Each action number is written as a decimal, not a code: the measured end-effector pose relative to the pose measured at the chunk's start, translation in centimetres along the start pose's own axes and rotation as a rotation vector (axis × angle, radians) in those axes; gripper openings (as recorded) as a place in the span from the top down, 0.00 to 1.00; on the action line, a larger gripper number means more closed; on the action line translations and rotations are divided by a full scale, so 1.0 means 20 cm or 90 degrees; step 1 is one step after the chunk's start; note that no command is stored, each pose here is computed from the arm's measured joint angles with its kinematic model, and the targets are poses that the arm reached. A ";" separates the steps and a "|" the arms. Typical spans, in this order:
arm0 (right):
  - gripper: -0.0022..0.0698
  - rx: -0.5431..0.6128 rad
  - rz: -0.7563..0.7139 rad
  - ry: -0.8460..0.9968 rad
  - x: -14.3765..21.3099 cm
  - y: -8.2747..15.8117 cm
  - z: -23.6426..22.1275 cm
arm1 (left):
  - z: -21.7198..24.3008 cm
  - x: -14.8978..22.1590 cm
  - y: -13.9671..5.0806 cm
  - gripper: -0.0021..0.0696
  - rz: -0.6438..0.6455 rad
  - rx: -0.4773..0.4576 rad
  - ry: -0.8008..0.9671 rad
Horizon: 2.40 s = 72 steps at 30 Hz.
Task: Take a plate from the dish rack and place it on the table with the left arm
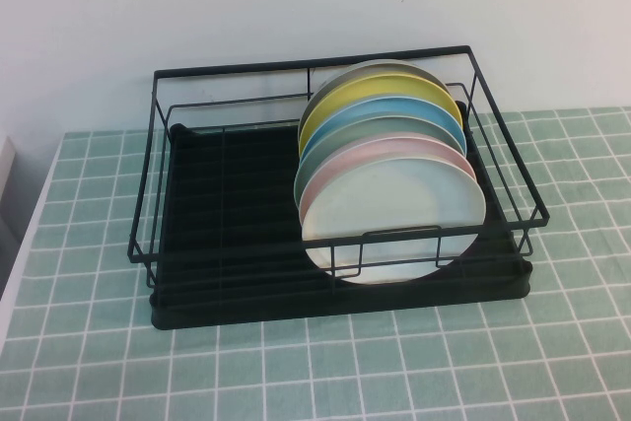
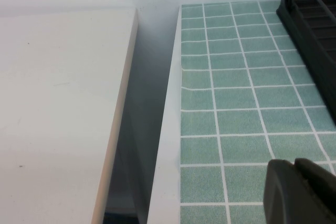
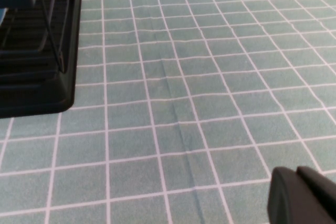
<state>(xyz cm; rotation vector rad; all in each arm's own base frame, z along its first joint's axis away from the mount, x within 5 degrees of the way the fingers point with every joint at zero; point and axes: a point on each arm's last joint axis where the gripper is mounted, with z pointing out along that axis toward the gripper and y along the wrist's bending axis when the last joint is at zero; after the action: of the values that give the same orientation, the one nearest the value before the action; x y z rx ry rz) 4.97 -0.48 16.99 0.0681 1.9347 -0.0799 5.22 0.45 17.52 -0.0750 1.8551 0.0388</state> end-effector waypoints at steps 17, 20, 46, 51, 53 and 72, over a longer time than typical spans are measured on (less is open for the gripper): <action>0.97 0.000 0.000 0.000 0.00 0.00 0.00 | 0.00 0.00 0.00 0.98 0.000 0.000 0.000; 0.97 0.000 0.000 0.000 0.00 0.00 0.00 | 0.00 0.00 0.00 0.98 0.000 0.000 0.000; 0.97 0.000 0.000 0.000 0.00 0.00 0.00 | -0.01 -0.09 -0.01 0.98 -0.057 0.026 -0.136; 0.97 0.000 0.000 0.000 0.00 0.00 0.00 | -0.09 -0.26 -0.01 0.98 -0.094 0.042 -0.405; 0.97 0.000 0.000 0.000 0.00 0.00 0.00 | -0.13 -0.32 0.00 0.98 -0.099 0.045 -0.502; 0.97 0.000 0.001 0.000 0.00 0.00 0.00 | -0.40 -0.53 0.02 0.98 -0.202 0.128 -0.856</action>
<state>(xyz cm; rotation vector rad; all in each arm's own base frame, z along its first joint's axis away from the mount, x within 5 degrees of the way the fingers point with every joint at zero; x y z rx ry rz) 4.97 -0.48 16.99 0.0703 1.9346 -0.0784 0.44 0.60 29.93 -0.1534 0.4836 -0.2604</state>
